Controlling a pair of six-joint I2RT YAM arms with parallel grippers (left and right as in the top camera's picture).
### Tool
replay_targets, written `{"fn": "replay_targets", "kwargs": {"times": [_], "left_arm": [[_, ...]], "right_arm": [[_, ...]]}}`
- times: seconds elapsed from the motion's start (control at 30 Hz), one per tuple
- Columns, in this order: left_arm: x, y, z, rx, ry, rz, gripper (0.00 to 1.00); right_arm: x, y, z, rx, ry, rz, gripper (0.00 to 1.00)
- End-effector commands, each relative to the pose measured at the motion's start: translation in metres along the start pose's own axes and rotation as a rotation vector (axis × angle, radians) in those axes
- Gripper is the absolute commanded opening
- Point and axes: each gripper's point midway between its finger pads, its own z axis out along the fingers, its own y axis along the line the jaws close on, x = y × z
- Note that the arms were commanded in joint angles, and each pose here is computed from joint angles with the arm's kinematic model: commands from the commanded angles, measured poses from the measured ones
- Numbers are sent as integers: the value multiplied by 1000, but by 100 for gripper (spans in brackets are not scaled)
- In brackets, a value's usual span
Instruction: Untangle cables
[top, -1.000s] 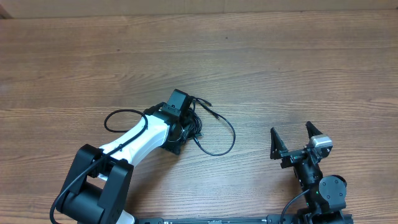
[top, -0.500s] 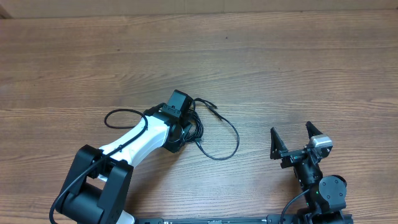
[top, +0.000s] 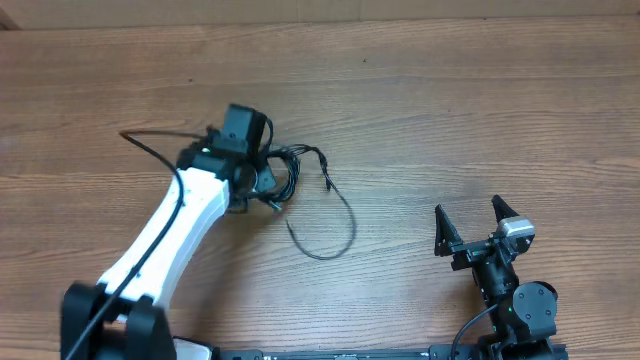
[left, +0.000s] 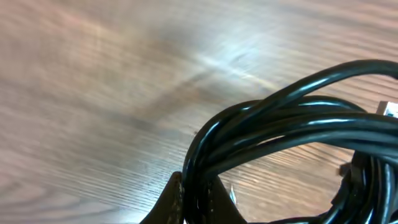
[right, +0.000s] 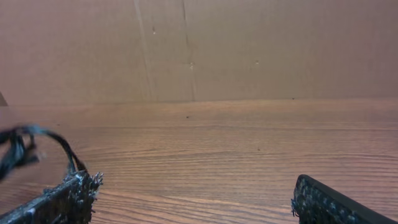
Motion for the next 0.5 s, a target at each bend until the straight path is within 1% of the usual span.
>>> {"fn": "replay_targets", "kwargs": {"times": [0.0,0.1,0.3,0.47], "left_arm": [[-17,-11,-37,55,-85,214,4],[-15,-16,-49,101,-93,270,4],[-8,-17,-57,128,-76,274,4],[7,-35,-60,248,-10,321,4]], "right_arm": [[2,2,0,-12,-3,-16,100],[2,2,0,-12,-3,-16,100],[2,2,0,-12,-3,-16,100],[2,2,0,-12,-3,-16,100]]}}
